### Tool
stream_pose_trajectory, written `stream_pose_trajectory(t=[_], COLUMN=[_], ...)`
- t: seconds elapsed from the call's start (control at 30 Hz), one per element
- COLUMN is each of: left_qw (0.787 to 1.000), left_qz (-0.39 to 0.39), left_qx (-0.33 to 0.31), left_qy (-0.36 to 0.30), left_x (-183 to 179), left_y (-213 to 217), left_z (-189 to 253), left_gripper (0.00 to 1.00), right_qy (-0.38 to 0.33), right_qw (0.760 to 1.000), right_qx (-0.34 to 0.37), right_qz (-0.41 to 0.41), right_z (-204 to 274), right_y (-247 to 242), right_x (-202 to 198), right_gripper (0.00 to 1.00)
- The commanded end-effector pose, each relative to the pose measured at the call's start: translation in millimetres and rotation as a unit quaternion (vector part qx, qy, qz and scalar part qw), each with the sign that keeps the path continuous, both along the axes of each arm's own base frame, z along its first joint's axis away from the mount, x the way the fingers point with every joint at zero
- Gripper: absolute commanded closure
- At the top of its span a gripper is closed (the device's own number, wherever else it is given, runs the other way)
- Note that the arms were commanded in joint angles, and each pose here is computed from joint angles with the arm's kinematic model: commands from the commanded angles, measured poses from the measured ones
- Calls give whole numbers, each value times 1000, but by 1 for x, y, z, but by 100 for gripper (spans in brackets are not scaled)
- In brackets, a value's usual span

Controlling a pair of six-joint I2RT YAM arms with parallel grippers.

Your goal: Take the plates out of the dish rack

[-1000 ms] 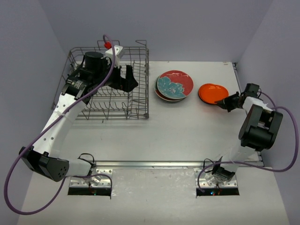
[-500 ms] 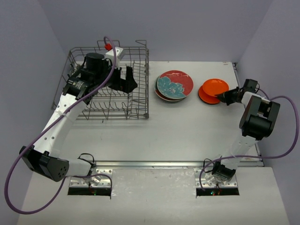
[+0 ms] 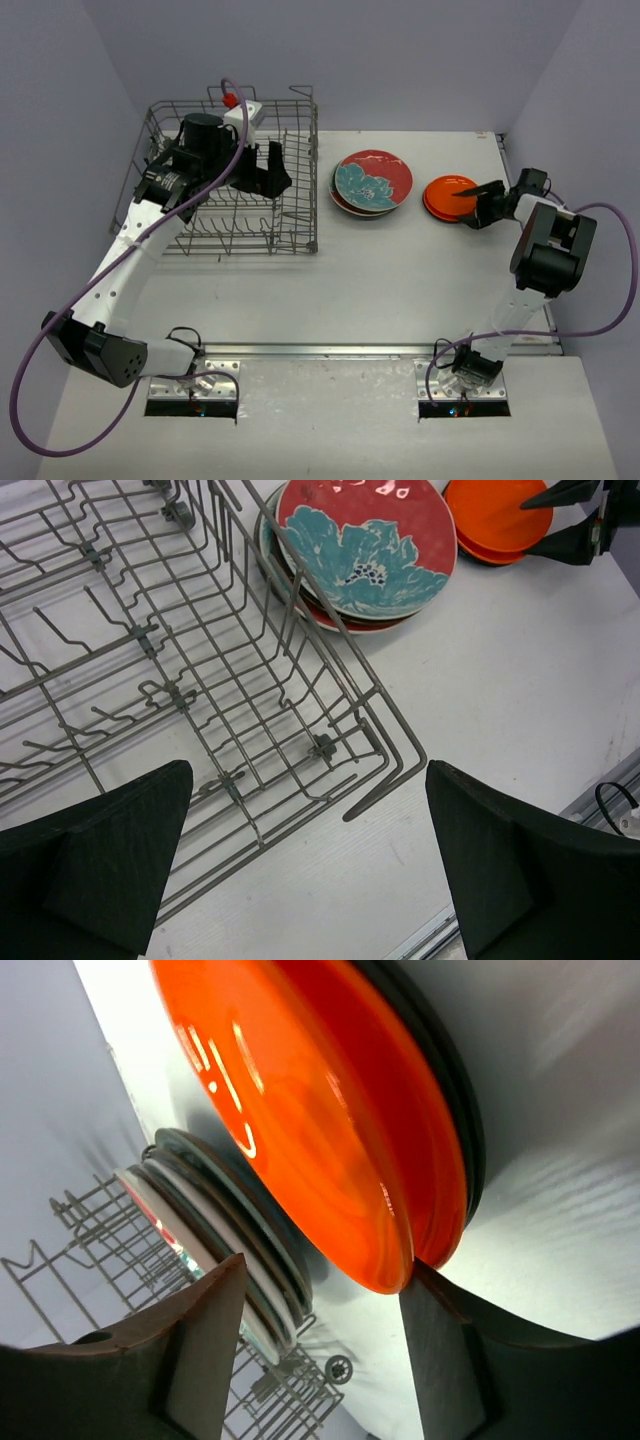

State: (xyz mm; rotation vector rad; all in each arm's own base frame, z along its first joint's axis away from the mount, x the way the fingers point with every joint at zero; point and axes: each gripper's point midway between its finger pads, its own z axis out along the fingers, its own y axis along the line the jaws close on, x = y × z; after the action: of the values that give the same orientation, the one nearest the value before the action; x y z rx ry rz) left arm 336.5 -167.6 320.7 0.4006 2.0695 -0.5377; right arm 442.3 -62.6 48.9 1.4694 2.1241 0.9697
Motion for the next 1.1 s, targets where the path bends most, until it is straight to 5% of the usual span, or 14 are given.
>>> stream_pose_trajectory(t=[0.0,0.3,0.37,0.47,0.6,0.67,0.77,1.07], left_qw=[999,997,996,994,990,986,978,968], left_qz=[5,43,64,93,139,163,195,232], left_qx=[-1,-50,-55,-50,-1,21,67,89], left_qy=[-31,33,36,40,22,26,22,-25], left_x=[-8,-18,-18,-20,-22,-24,-30,-50], left_y=[7,55,71,87,110,121,141,158], left_z=[25,-2,-6,-17,-38,-50,-66,-60], left_gripper=[0,0,0,0,0,0,0,0], right_qy=[-75,-145,-153,-185,-256,-299,-316,-303], right_qw=[997,972,962,923,817,767,726,740], right_qx=[8,-102,-136,-245,-420,-468,-494,-473], right_qz=[32,152,181,232,301,322,360,370], right_z=[77,150,155,169,188,201,199,180], right_y=[26,69,69,60,50,57,67,72], right_x=[-11,-70,-79,-90,-113,-128,-146,-155], right_gripper=[30,1,1,1,1,1,1,1])
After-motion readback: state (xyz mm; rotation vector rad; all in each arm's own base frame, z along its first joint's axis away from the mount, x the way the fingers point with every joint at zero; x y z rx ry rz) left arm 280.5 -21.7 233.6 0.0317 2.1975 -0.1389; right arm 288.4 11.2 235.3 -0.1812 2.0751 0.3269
